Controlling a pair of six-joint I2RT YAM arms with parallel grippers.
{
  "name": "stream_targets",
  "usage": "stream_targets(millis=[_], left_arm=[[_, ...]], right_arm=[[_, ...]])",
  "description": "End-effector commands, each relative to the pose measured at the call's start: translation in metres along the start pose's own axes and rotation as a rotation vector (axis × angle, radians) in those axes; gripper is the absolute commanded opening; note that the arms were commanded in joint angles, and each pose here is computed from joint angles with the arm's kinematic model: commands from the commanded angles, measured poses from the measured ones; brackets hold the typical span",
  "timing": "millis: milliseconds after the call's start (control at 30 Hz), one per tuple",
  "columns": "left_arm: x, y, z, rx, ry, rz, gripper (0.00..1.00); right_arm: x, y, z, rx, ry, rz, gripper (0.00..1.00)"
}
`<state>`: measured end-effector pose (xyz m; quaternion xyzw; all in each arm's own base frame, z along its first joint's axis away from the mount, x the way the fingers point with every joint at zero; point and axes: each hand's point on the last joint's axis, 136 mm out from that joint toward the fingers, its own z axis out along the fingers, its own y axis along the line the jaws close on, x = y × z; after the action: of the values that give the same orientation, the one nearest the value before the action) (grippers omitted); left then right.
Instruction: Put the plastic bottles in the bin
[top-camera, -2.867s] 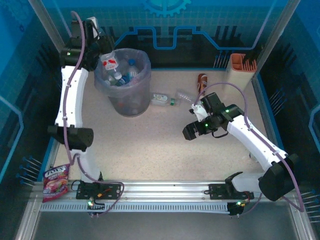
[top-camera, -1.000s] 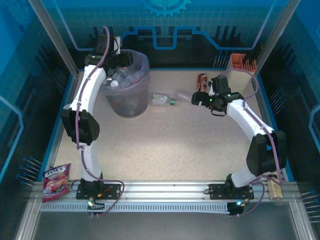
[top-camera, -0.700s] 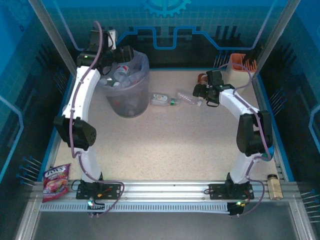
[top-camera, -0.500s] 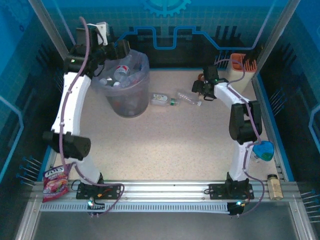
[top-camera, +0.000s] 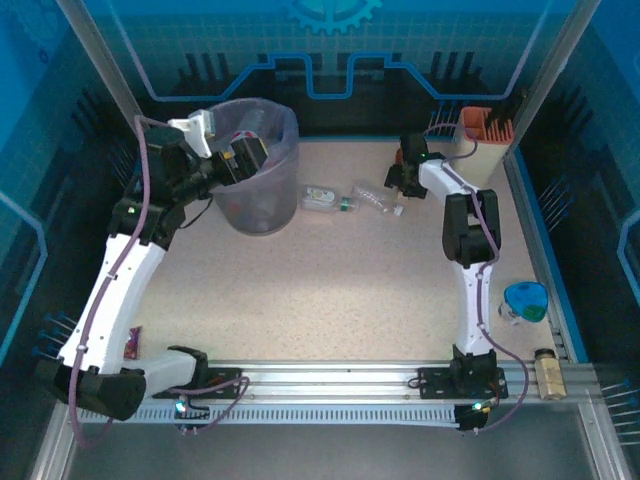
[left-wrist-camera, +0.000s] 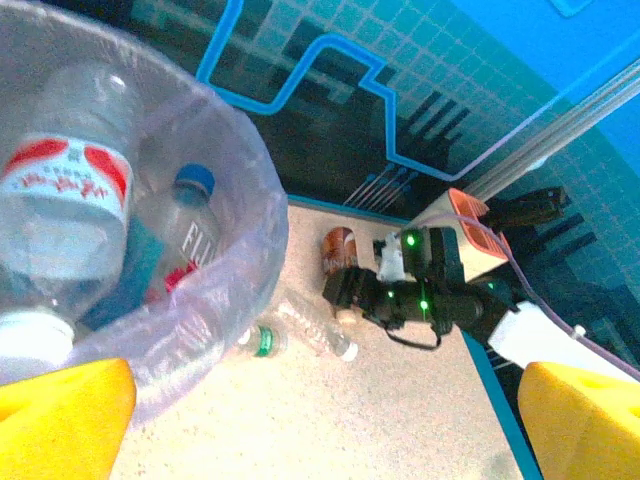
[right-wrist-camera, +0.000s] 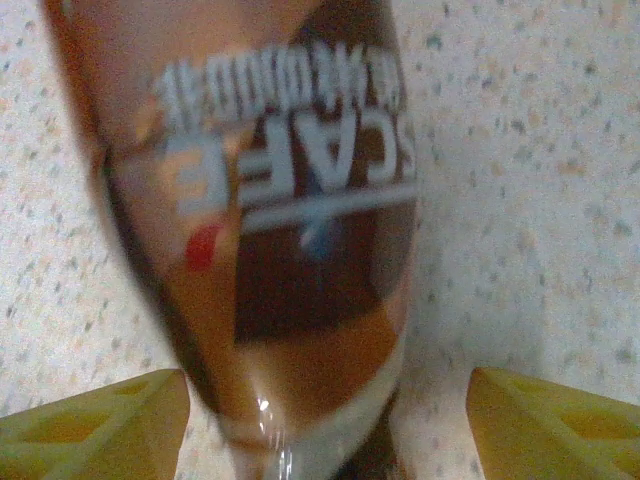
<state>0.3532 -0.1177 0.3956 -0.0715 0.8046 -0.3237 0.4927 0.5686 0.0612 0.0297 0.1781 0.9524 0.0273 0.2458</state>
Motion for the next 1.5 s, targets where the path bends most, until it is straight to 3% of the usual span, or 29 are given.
stream_targets(millis=[0, 400, 633, 767, 933, 1033, 1200, 1467], left_arm=[[-0.007, -0.016, -0.018, 0.060, -0.070, -0.028, 0.99], [-0.003, -0.012, -0.010, 0.073, -0.066, -0.064, 0.99], [0.001, -0.011, 0.001, 0.097, -0.053, -0.106, 0.99], [0.000, -0.011, 0.005, 0.091, -0.046, -0.111, 0.99], [0.005, -0.011, 0.013, 0.117, -0.023, -0.144, 0.99], [0.010, -0.012, 0.022, 0.134, 0.006, -0.178, 0.99], [0.010, -0.024, 0.024, 0.175, -0.009, -0.203, 0.99], [0.025, -0.051, 0.037, 0.237, 0.010, -0.222, 0.99]], right_arm=[[0.002, -0.011, 0.012, 0.025, 0.042, 0.020, 0.71], [-0.011, -0.009, 0.012, 0.028, 0.026, -0.017, 0.46], [-0.025, -0.008, -0.013, 0.020, -0.023, -0.048, 0.39], [-0.034, -0.005, -0.028, 0.002, -0.044, -0.069, 0.30], [-0.048, 0.004, -0.061, -0.049, -0.101, -0.090, 0.29], [-0.052, 0.014, -0.087, -0.106, -0.136, -0.107, 0.23], [-0.044, 0.040, -0.142, -0.240, -0.184, -0.172, 0.22], [0.018, 0.104, -0.231, -0.720, -0.203, -0.346, 0.20]])
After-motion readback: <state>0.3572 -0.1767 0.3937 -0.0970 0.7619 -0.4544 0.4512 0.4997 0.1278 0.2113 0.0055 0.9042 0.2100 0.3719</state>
